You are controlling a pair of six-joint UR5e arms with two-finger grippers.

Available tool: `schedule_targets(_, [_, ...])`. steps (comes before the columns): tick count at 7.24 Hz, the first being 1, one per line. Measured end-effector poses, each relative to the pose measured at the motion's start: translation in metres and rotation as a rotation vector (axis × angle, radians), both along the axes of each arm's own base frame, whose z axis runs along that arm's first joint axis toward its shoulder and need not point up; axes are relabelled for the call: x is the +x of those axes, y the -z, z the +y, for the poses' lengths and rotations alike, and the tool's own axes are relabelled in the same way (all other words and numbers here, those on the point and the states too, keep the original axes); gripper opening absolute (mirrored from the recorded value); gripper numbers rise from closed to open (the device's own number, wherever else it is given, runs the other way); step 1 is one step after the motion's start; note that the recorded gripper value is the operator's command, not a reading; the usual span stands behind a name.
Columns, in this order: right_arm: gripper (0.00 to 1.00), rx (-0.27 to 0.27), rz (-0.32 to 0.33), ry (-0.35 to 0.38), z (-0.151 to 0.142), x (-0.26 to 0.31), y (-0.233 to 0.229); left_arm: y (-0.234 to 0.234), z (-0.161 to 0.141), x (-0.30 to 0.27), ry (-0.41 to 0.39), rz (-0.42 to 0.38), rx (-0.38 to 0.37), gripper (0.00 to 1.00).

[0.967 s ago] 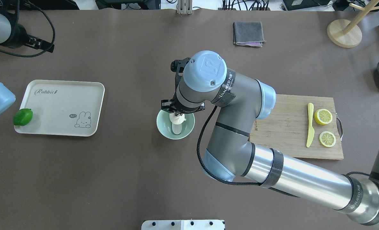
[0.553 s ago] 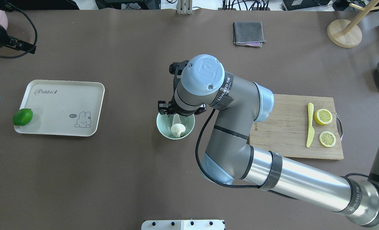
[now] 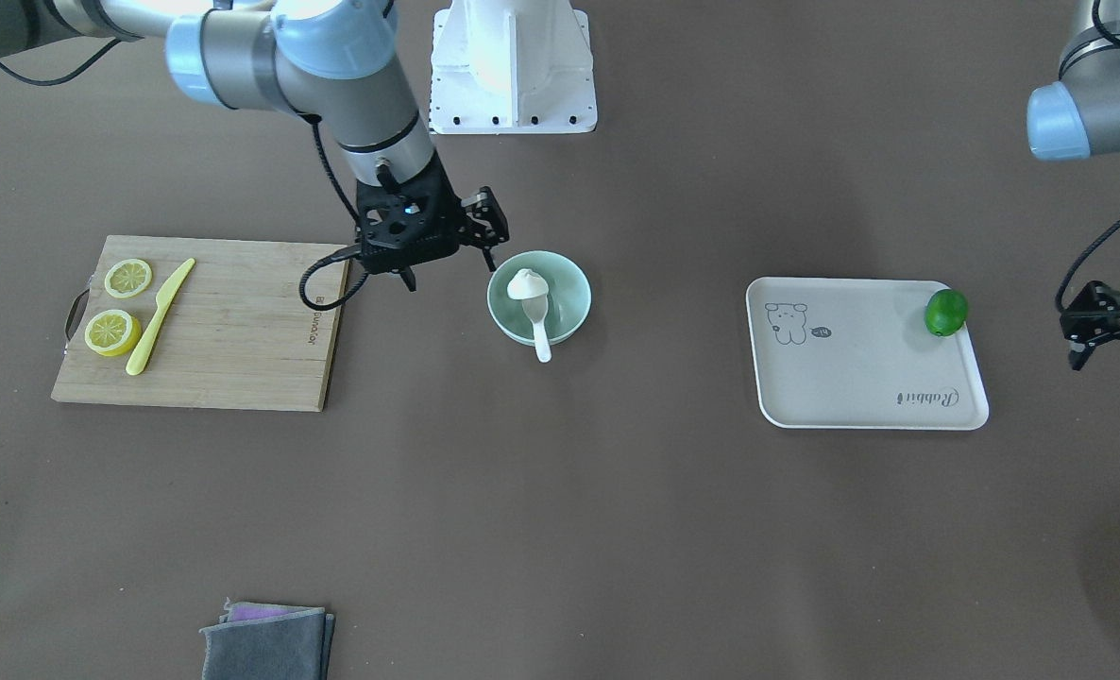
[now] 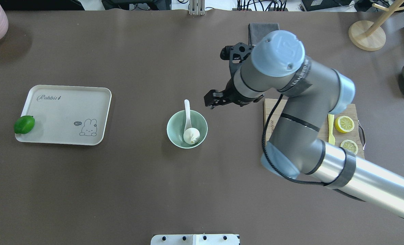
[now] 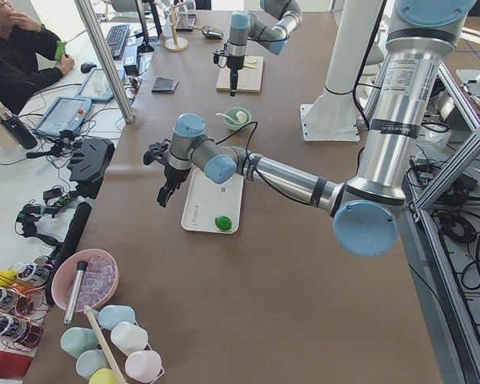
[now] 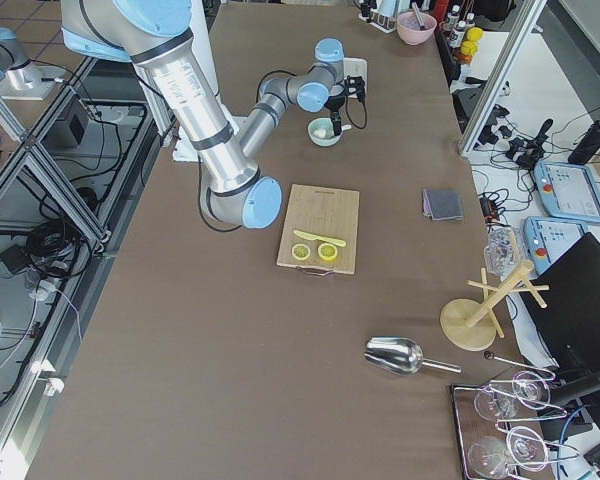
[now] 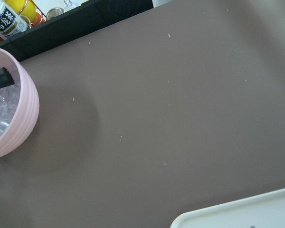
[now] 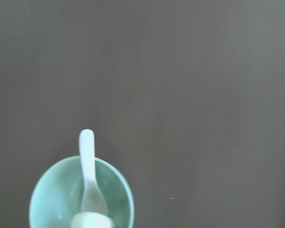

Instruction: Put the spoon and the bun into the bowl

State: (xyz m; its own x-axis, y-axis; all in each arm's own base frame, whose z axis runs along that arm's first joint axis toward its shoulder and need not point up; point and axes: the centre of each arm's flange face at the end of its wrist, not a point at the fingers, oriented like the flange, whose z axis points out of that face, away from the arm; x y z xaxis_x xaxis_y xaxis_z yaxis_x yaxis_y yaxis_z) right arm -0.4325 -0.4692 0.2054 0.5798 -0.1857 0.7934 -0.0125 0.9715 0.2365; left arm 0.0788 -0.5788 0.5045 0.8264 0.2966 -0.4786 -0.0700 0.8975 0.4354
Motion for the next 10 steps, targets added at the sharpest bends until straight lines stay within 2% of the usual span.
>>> schedule_targets(3, [1.0, 0.016, 0.122, 0.025, -0.061, 0.148, -0.121, -0.047, 0.022, -0.078, 0.012, -0.057, -0.053, 0.98])
schedule_targets(4, [1.0, 0.0, 0.172, 0.06, -0.074, 0.184, -0.154, -0.058, 0.031, -0.093, 0.023, -0.05, -0.071, 0.98])
schedule_targets(5, [1.0, -0.047, 0.203, 0.084, -0.075, 0.218, -0.176, -0.065, 0.039, -0.107, 0.031, -0.011, -0.094, 0.98])
schedule_targets(7, [1.0, -0.152, 0.219, 0.059, -0.051, 0.281, -0.218, -0.082, 0.059, -0.128, 0.04, 0.087, -0.144, 0.98])
schedule_targets(8, [1.0, -0.187, 0.225, 0.036, -0.035, 0.315, -0.243, -0.089, 0.067, -0.132, 0.044, 0.102, -0.158, 0.98])
schedule_targets(10, [1.0, -0.204, 0.227, 0.039, -0.005, 0.378, -0.291, -0.092, 0.071, -0.133, 0.044, 0.113, -0.168, 0.98])
